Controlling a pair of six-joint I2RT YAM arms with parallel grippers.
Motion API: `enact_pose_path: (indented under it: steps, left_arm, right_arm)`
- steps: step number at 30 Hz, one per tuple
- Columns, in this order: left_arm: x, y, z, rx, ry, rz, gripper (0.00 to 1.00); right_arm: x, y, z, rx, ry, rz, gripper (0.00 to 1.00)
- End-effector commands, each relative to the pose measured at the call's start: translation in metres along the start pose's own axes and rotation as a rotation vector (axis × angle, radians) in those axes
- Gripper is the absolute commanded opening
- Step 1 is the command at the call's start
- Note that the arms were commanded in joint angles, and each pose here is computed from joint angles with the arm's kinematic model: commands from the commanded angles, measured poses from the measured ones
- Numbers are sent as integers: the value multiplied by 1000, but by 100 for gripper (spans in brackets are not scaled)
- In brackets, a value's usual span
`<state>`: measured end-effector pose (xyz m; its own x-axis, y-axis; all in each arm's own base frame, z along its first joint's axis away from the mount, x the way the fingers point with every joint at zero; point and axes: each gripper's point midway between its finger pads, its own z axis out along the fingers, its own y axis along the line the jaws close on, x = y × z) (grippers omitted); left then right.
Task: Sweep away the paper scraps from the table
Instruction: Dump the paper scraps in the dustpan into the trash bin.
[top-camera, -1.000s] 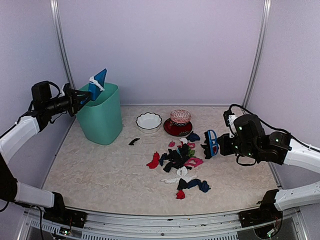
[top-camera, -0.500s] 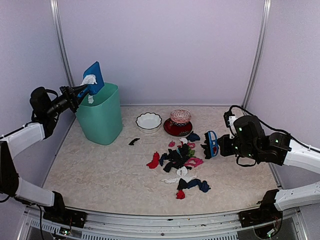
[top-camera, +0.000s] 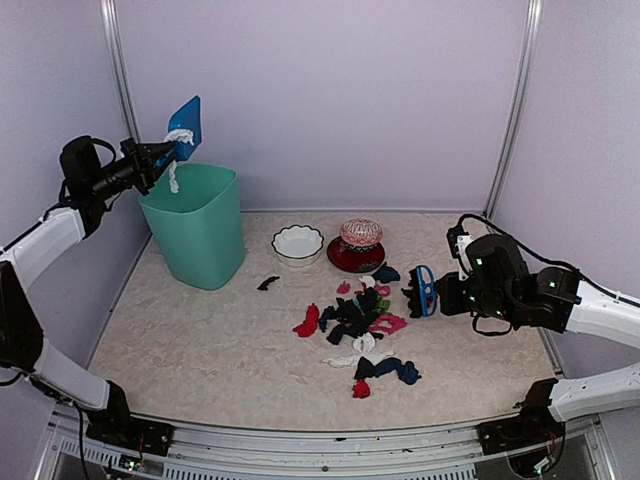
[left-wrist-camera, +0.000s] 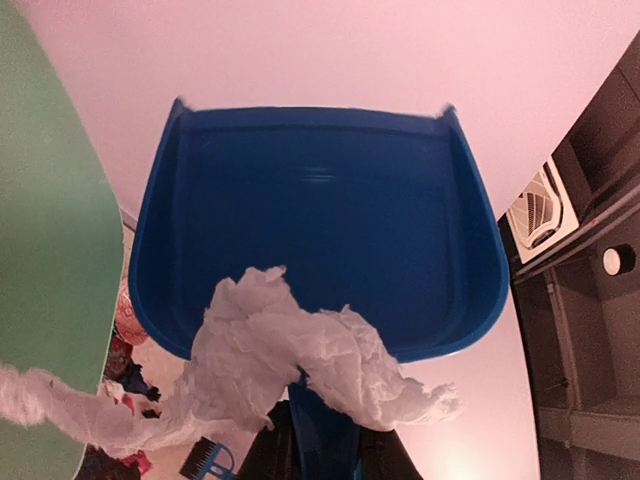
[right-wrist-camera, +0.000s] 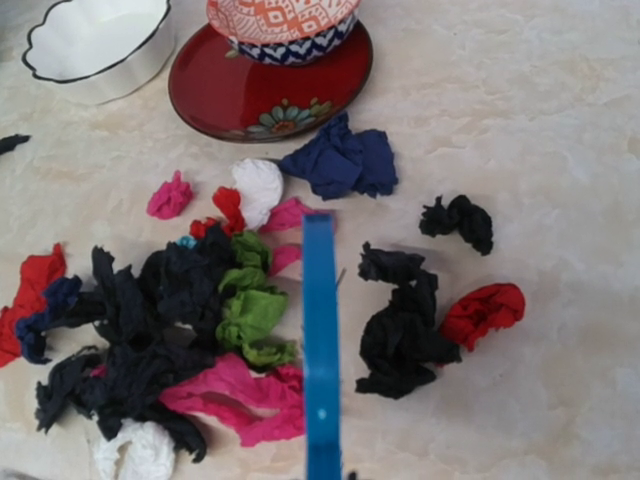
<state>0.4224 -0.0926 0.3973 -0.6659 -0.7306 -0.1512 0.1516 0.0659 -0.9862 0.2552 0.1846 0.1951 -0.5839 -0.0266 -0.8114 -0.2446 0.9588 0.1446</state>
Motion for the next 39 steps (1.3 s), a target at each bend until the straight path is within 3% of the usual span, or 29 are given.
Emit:
enact_pose_path:
  steps: [1,5,12,20,24,27,30,32,34,37,39]
  left_arm:
    - [-7,9,-4,-95,17,165,0]
    - [-10,24,-3,-229,25,284,0]
    - [-3,34,-3,-264,80,352,0]
    - [35,-1,-5,175,182,4,0]
    - [28,-26,-13,345,132,-131,0]
    - [40,-34,-3,373,130,-187,0]
    - [19,-17,-4,338,50,-239,0]
    - [17,-21,-11,405,27,-286,0]
    - [26,-35,-5,410,52,-248,0]
    - [4,-12,-7,351,-16,-293,0]
    - [20,-28,-10,449,35,-318,0]
  right_arm:
    - [-2,-3,-1,0,-14,15,0]
    - [0,-4,-1,4,-7,17,0]
    - [-2,-3,-1,4,-4,12,0]
    - [-5,-1,-1,0,-4,15,0]
    - [-7,-1,-2,2,-1,15,0]
    - [-7,-1,-3,5,1,18,0]
    - [-7,-1,-3,6,-1,20,0]
    - [-7,0,-3,3,-1,19,0]
    - [-7,-1,-2,7,4,21,0]
    - [-7,0,-1,3,-1,17,0]
    - [-8,2,0,0,6,14,0]
